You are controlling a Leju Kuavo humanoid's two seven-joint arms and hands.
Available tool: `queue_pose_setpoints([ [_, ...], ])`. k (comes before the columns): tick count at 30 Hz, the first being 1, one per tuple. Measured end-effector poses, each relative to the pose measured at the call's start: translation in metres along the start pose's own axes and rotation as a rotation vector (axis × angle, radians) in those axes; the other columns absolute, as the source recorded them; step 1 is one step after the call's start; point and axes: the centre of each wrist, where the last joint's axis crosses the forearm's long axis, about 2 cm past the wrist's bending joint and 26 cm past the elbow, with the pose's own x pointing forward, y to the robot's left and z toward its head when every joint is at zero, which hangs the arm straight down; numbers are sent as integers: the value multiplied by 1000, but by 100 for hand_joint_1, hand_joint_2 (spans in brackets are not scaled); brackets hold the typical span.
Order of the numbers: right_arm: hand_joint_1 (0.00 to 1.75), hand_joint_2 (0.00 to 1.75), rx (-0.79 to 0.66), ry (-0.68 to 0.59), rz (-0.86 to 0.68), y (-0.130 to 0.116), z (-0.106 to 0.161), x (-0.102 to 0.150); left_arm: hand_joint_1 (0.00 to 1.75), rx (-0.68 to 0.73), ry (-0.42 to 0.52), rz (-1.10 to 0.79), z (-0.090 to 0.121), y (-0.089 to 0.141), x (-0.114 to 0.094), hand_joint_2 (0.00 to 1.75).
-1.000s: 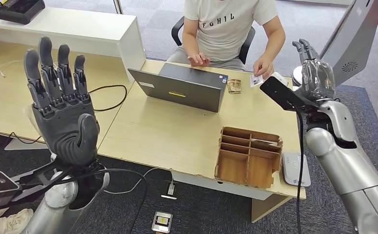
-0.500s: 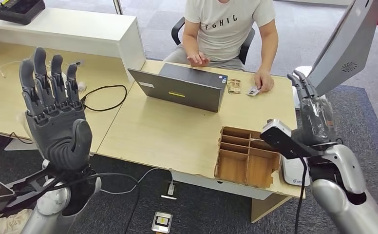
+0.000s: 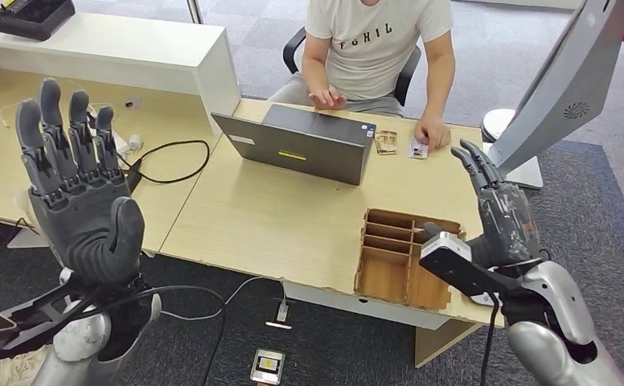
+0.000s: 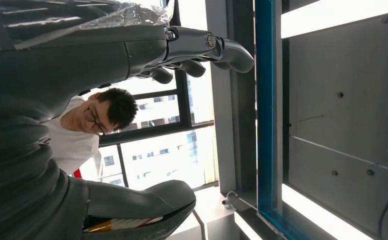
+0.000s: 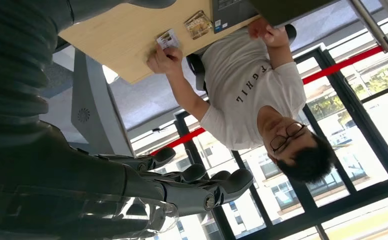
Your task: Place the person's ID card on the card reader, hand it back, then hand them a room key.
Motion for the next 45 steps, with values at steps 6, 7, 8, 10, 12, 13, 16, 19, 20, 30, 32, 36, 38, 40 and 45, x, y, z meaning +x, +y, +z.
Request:
queue_pose_setpoints([
  [6, 0, 175, 48, -33, -46, 17, 3, 11, 0, 1, -2, 0, 0, -1, 1, 175],
  [7, 0, 175, 60, -32, -54, 22, 5, 13, 0, -1, -2, 4, 0, -1, 1, 175],
  [8, 0, 175, 71, -31, -61, 26, 7, 14, 0, -4, -2, 8, 0, -1, 1, 175],
  [10, 0, 175, 84, -26, -66, 31, 9, 15, 0, -6, -2, 13, -1, -1, 1, 175],
  [12, 0, 175, 95, -19, -69, 35, 11, 15, 0, -8, -1, 22, -1, -1, 0, 175],
  [13, 0, 175, 101, -16, -71, 37, 12, 15, 0, -10, 0, 28, -1, -2, 0, 175],
  [16, 0, 175, 122, -4, -81, 43, 16, 15, 0, -19, 2, 51, -1, -2, 0, 175],
  [19, 0, 175, 136, 6, -92, 48, 19, 16, 0, -23, 4, 60, 0, -2, -1, 175],
  [20, 0, 175, 140, 9, -94, 50, 20, 16, 0, -23, 5, 60, 0, -2, -2, 175],
  [30, 0, 175, 156, 44, -113, 64, 22, 9, 0, -28, 3, 70, -1, -1, -3, 175],
  [32, 0, 175, 152, 50, -114, 68, 22, 7, 0, -28, 1, 67, -2, 0, -3, 175],
  [36, 0, 175, 144, 61, -97, 73, 22, 3, 0, -28, -1, 67, -2, 1, -3, 175],
  [38, 0, 175, 138, 72, -79, 74, 21, 1, 0, -30, 0, 72, -2, 1, -4, 175],
  [40, 0, 175, 133, 83, -62, 75, 19, -1, 0, -34, -1, 77, -3, 1, -4, 175],
  [45, 0, 175, 136, 103, -33, 78, 16, -7, 0, -39, -7, 83, -6, 1, -6, 175],
])
